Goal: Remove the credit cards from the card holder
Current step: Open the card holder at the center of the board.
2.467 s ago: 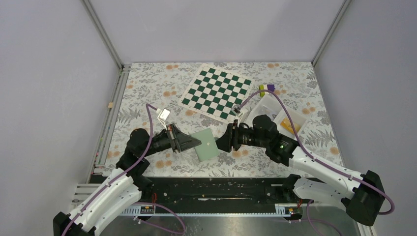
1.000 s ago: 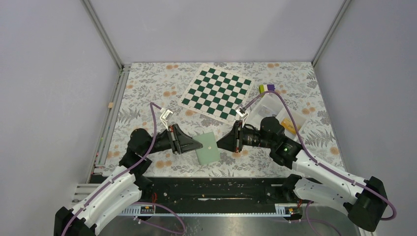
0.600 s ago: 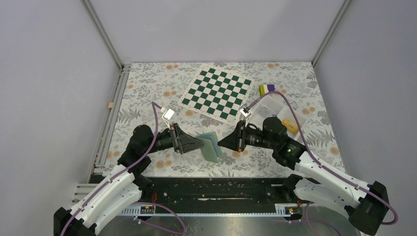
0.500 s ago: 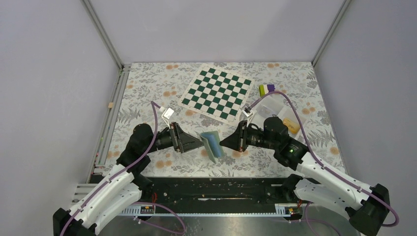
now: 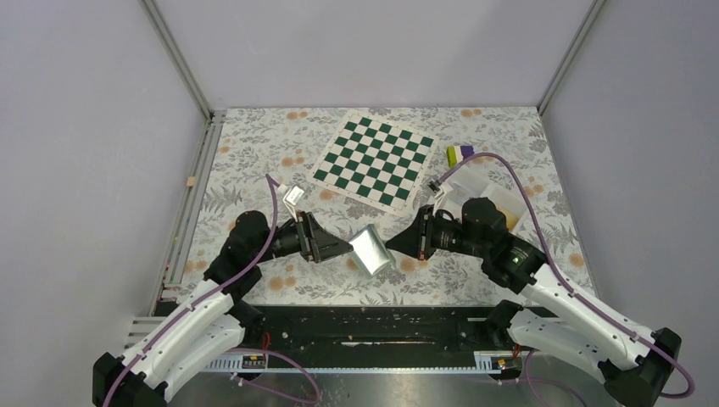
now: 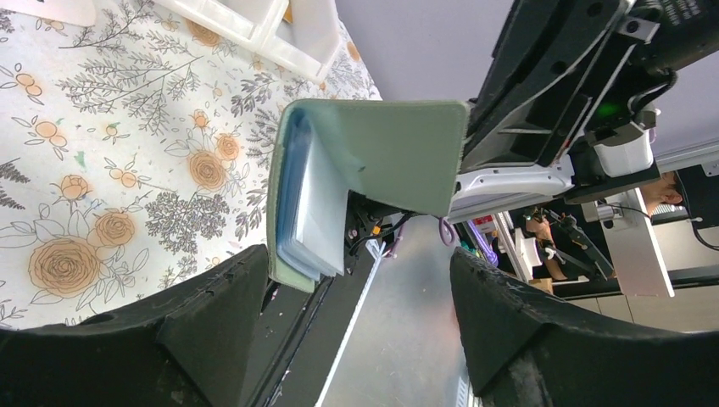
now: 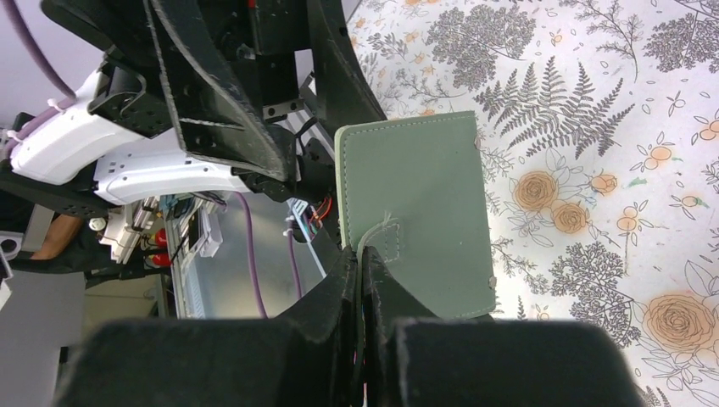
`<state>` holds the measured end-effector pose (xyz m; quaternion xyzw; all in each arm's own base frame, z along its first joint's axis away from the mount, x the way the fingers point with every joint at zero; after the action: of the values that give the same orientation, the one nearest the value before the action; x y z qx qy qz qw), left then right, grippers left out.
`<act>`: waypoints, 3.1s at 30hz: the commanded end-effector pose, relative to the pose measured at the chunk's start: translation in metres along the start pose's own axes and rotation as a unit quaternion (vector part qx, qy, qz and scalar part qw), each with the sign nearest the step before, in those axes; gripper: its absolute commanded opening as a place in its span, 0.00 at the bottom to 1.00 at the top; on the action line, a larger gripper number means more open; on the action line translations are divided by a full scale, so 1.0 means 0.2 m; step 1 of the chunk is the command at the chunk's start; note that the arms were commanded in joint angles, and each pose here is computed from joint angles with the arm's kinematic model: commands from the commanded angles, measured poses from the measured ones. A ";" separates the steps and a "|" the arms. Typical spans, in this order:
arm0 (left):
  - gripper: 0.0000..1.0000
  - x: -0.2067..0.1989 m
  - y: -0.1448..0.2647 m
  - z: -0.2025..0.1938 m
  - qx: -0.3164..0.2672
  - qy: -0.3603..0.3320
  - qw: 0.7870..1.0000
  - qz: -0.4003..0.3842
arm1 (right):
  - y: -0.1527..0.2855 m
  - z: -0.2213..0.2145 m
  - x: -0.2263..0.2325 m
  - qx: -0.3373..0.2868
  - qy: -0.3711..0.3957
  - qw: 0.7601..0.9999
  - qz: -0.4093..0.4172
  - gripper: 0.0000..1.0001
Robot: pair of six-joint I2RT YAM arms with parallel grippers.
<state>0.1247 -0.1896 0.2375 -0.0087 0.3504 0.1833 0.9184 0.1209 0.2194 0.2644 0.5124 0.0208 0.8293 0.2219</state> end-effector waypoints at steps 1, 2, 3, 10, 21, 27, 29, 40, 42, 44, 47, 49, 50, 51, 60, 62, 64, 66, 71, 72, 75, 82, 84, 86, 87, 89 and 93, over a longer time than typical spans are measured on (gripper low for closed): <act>0.78 -0.03 0.00 0.06 -0.020 -0.035 0.999 0.000 | 0.07 0.09 0.16 -0.031 0.021 0.998 0.041 0.00; 0.78 -0.02 0.00 0.06 -0.020 -0.037 0.999 0.001 | 0.08 0.09 0.18 -0.031 0.019 0.998 0.048 0.00; 0.77 -0.02 0.00 0.06 -0.019 -0.038 0.999 0.002 | 0.10 0.10 0.20 -0.030 0.018 0.998 0.056 0.00; 0.76 -0.08 0.01 0.07 -0.044 -0.045 0.997 -0.048 | 0.21 0.13 0.41 -0.032 0.015 0.991 0.130 0.00; 0.78 -0.20 0.04 0.11 -0.122 -0.129 0.975 -0.135 | 0.34 0.15 0.65 -0.022 0.002 0.970 0.244 0.00; 0.79 -0.29 0.03 0.08 -0.153 -0.122 0.956 -0.218 | 0.37 0.16 0.74 0.004 0.027 0.960 0.279 0.00; 0.78 -0.30 0.02 0.07 -0.156 -0.134 0.950 -0.235 | 0.36 0.15 0.75 0.020 0.040 0.960 0.278 0.00; 0.76 -0.37 -0.02 0.16 -0.121 -0.146 0.961 -0.203 | 0.30 0.11 0.62 0.027 0.042 0.972 0.231 0.00; 0.76 -0.36 -0.04 0.14 -0.106 -0.137 0.965 -0.197 | 0.30 0.11 0.62 0.027 0.042 0.972 0.231 0.00; 0.77 -0.35 -0.05 0.12 -0.096 -0.130 0.968 -0.191 | 0.30 0.11 0.62 0.027 0.042 0.972 0.231 0.00; 0.79 -0.36 -0.07 0.11 -0.096 -0.116 0.970 -0.192 | 0.30 0.11 0.62 0.028 0.043 0.972 0.231 0.00; 0.80 -0.39 -0.08 0.10 -0.095 -0.110 0.968 -0.204 | 0.29 0.11 0.62 0.030 0.043 0.972 0.231 0.00; 0.82 -0.39 -0.09 0.09 -0.087 -0.109 0.969 -0.203 | 0.29 0.11 0.61 0.029 0.043 0.972 0.230 0.00; 0.83 -0.40 -0.11 0.08 -0.076 -0.109 0.971 -0.200 | 0.29 0.11 0.62 0.029 0.043 0.972 0.231 0.00; 0.82 -0.44 -0.10 0.09 -0.098 -0.102 0.968 -0.206 | 0.26 0.10 0.56 0.031 0.036 0.975 0.217 0.00; 0.80 -0.45 -0.09 0.11 -0.104 -0.099 0.968 -0.205 | 0.24 0.09 0.53 0.032 0.034 0.977 0.207 0.00; 0.79 -0.46 -0.08 0.11 -0.105 -0.097 0.969 -0.203 | 0.22 0.09 0.50 0.030 0.037 0.981 0.190 0.00; 0.78 -0.45 -0.08 0.11 -0.099 -0.096 0.971 -0.195 | 0.19 0.08 0.44 0.039 0.030 0.985 0.165 0.00; 0.80 -0.40 -0.08 0.07 -0.082 -0.102 0.978 -0.161 | 0.17 0.07 0.41 0.042 0.027 0.986 0.157 0.00; 0.80 -0.40 -0.08 0.07 -0.082 -0.102 0.979 -0.159 | 0.17 0.07 0.41 0.042 0.027 0.986 0.157 0.00; 0.80 -0.37 -0.08 0.04 -0.076 -0.104 0.980 -0.149 | 0.17 0.08 0.42 0.039 0.030 0.986 0.162 0.00; 0.82 -0.35 -0.06 0.02 -0.087 -0.163 0.971 -0.151 | 0.23 0.10 0.54 0.055 0.050 0.976 0.205 0.00; 0.82 -0.38 -0.02 0.06 -0.103 -0.203 0.962 -0.151 | 0.23 0.08 0.55 0.074 0.067 0.972 0.212 0.00; 0.82 -0.42 0.03 0.11 -0.119 -0.262 0.946 -0.149 | 0.22 0.06 0.52 0.105 0.073 0.970 0.209 0.00; 0.83 -0.44 0.05 0.12 -0.118 -0.295 0.936 -0.153 | 0.21 0.04 0.51 0.122 0.072 0.967 0.210 0.00; 0.84 -0.47 0.07 0.15 -0.104 -0.369 0.908 -0.171 | 0.20 0.02 0.50 0.154 0.069 0.960 0.222 0.00; 0.85 -0.49 0.04 0.16 -0.039 -0.471 0.857 -0.203 | 0.20 -0.02 0.49 0.180 0.070 0.951 0.242 0.00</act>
<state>0.0770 -0.2080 0.3128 -0.0750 0.0111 0.0565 0.9955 0.0798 0.2266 0.3450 0.5045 0.0528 0.8617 -0.0135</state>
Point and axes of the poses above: each gripper's point midway between its finger pads, its own y axis back along the fingers, its own x axis along the line the jaws close on, z = x × y, the point moved 6 cm from there along y, back along the fingers, and after that the axes turned 15 degrees about -y, right-handed, at the moved point
